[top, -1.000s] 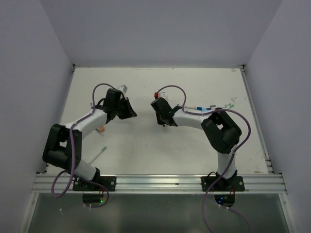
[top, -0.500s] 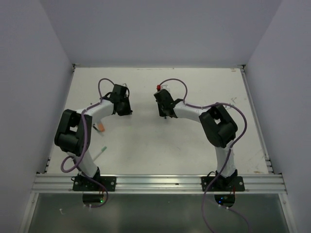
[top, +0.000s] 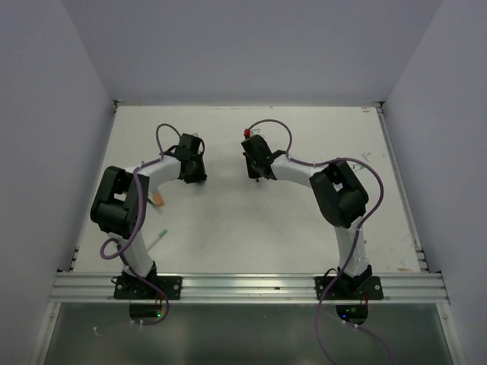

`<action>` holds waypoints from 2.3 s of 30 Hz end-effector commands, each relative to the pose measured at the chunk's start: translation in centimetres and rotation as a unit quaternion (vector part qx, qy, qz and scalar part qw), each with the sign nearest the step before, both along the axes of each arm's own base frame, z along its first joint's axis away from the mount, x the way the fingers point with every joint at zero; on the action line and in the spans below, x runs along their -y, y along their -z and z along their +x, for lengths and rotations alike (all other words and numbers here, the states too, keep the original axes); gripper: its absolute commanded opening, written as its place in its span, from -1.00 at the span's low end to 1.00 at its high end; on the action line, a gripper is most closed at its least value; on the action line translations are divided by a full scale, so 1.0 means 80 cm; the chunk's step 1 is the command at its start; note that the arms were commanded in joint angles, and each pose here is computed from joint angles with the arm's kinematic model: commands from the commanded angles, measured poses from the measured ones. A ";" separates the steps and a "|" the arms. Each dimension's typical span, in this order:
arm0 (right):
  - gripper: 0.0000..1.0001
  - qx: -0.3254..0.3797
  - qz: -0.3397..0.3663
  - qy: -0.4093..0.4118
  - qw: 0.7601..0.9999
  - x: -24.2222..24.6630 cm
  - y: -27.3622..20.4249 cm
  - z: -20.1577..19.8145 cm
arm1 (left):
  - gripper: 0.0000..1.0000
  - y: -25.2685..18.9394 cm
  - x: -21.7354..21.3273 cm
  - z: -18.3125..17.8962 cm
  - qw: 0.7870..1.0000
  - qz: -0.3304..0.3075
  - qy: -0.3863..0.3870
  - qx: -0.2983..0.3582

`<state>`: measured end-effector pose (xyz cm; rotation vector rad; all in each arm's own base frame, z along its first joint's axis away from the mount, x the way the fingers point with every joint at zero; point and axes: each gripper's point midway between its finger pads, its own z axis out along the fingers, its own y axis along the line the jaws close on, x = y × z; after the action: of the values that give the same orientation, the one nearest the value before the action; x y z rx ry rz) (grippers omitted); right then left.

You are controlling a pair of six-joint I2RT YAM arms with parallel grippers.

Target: Open the pen caps

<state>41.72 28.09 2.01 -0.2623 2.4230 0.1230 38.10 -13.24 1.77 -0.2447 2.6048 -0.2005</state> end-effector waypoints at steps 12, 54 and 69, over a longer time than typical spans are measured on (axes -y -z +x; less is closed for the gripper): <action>-0.33 -0.033 -0.015 -0.020 0.999 0.000 0.018 -0.010 | -0.09 -0.039 -0.012 0.006 0.999 0.015 -0.013 0.038; 0.06 0.007 0.119 -0.112 0.986 0.009 -0.126 -0.140 | 0.41 -0.107 -0.160 -0.074 0.973 0.011 -0.222 0.055; 0.07 0.028 0.122 -0.108 0.986 0.021 -0.138 -0.145 | 0.35 -0.070 -0.198 -0.043 0.965 0.031 -0.261 0.013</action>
<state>29.85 26.01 11.15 -0.4199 2.3556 0.4645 32.17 1.73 6.19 -0.8513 2.4969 0.0821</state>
